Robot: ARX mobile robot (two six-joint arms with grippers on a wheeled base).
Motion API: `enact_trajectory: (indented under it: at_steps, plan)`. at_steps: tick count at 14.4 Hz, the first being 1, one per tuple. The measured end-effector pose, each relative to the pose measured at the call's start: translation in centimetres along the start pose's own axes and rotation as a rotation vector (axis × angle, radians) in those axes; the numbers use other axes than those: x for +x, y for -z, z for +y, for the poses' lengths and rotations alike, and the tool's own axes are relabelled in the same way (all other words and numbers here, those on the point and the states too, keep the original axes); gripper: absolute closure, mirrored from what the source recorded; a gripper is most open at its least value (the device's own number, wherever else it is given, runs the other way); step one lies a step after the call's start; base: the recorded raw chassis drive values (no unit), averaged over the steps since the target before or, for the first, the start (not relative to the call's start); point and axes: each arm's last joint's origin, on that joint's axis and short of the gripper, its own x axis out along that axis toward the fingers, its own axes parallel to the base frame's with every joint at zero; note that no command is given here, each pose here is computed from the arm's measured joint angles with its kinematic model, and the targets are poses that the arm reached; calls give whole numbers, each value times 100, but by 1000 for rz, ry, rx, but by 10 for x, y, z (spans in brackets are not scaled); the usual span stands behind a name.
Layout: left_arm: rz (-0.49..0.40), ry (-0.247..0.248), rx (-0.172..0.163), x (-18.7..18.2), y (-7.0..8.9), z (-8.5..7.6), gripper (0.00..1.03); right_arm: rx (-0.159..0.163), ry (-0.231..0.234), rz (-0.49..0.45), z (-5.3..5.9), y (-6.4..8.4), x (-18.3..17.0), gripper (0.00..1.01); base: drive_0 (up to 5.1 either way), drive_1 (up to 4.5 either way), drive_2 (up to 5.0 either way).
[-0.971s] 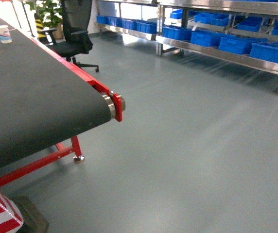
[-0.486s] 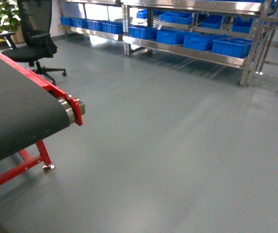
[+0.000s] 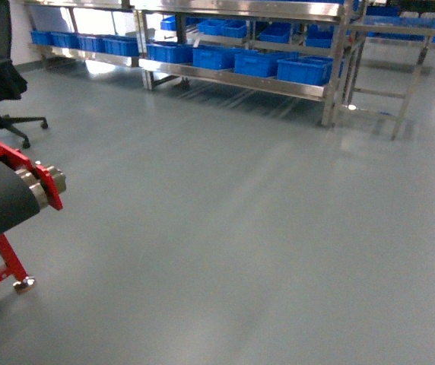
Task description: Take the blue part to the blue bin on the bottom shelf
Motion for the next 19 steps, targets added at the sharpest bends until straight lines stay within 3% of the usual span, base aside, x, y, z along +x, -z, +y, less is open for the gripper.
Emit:
enact_trajectory:
  at_steps: [19]
  plan:
    - [0,0,0,0,0,0,58,0,0,0,0,0,0,3,-162,-162,-162]
